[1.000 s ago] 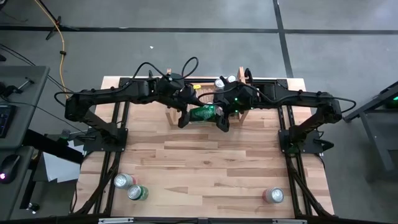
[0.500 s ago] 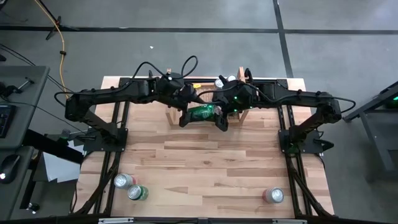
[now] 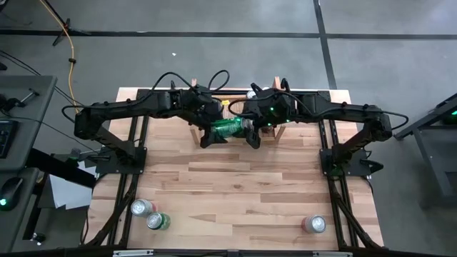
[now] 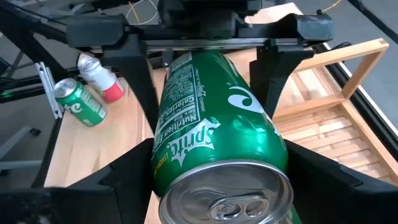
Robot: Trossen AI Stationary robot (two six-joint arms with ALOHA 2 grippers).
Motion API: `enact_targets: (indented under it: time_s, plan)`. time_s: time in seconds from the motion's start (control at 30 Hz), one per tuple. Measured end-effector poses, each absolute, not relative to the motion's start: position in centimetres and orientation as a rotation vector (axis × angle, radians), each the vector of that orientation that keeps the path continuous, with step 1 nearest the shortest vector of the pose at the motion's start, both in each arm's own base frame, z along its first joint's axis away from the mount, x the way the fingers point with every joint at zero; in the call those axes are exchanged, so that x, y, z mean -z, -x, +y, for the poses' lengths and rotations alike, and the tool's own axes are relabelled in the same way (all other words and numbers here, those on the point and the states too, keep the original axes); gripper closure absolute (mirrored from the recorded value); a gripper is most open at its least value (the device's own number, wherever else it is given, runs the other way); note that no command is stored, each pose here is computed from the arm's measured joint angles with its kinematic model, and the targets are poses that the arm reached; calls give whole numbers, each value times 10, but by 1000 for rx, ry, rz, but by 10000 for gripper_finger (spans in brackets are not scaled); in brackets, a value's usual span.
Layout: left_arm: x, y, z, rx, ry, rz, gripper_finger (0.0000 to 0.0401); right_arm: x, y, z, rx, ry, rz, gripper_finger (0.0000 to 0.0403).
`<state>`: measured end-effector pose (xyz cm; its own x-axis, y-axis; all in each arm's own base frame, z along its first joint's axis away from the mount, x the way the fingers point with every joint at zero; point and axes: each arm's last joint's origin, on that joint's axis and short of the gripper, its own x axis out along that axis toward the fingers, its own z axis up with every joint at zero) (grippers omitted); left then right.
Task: Place canned beverage on shelf
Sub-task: Put the right green soda can on the shelf aligned with the other green soda can on the shelf
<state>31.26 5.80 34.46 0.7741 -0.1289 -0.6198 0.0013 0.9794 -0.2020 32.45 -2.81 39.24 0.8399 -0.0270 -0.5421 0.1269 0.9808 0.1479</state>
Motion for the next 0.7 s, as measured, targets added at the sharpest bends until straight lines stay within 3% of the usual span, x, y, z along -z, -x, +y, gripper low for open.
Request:
enact_targets:
  time_s: [0.43, 0.57, 0.7]
  plan:
    - [-353, -315, 57, 124, 99, 596, 24, -391, -323, -28, 86, -194, 588, 118]
    - [-350, -314, 56, 126, 105, 629, 55, -391, -324, -28, 86, -194, 587, 118]
    - [-350, -314, 55, 124, 111, 631, 115, -391, -324, -28, 75, -196, 585, 118]
